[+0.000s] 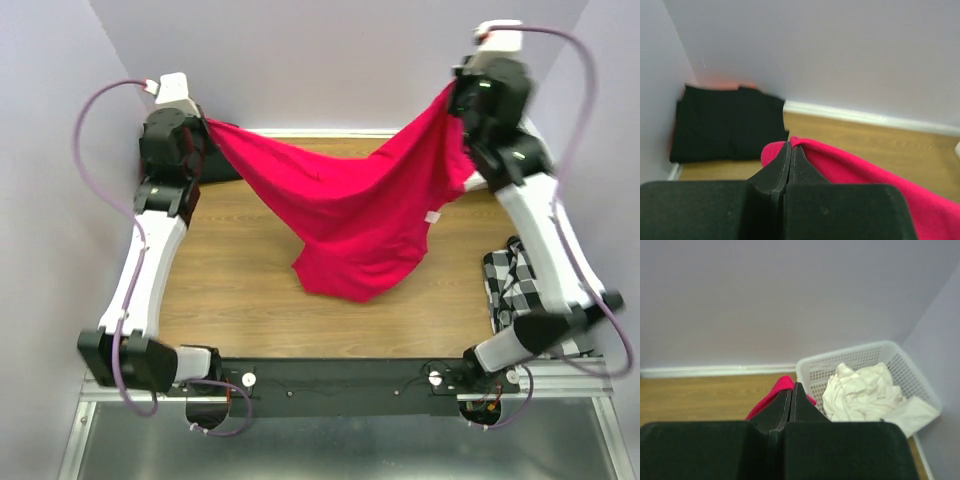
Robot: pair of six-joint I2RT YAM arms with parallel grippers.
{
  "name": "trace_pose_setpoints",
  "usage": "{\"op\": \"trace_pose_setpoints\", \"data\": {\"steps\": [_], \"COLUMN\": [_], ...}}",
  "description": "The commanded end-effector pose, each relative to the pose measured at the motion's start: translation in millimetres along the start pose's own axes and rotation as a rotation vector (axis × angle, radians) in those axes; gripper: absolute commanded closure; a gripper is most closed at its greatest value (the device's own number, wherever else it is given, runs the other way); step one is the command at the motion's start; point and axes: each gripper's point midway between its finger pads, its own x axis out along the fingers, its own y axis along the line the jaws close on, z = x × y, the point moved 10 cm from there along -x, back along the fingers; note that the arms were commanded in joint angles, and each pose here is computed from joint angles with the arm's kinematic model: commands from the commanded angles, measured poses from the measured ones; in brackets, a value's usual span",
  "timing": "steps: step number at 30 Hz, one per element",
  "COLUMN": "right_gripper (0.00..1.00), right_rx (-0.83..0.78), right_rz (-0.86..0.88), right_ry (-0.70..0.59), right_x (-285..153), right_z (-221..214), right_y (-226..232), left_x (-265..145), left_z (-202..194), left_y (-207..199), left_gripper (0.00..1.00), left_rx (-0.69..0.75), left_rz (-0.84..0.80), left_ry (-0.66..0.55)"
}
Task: Fold and stack the t-shirts
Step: Flatten out the tshirt
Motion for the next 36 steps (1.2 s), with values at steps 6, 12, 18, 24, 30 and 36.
{"op": "trace_pose_setpoints", "data": {"steps": [6,12,18,24,30,36], "right_gripper": [0.99,0.99,0.62,0.23,0.20,0.22], "right_rx": [-0.100,-0.107,-0.096,-0.040,0.065,0.093], "right_rz": [0.054,0.113,0.111,0.053,0.152,0.246], "right_ry": [0.361,0.379,0.406,0.397,0.548,0.828], "right_x": [155,205,210,181,98,-2], "right_z": [-196,-238,-254,-220,-222,-286], "right_y": [75,102,106,91,84,101], "left_x": [58,96,124,133,128,127], "left_z": [-120,-150,-163,-174,-184,-185], "left_y": [17,14,8,9,14,10], "left_gripper": [1.00,1.00,1.00,1.00,1.00,1.00], "left_rx": [-0.041,-0.039,-0.032,-0.007,0.005,-0.029], "left_rz": [0.148,0.142,0.088,0.086,0.116,0.086], "left_ry": [0.261,0.351,0.398,0.424,0.443,0.453]}}
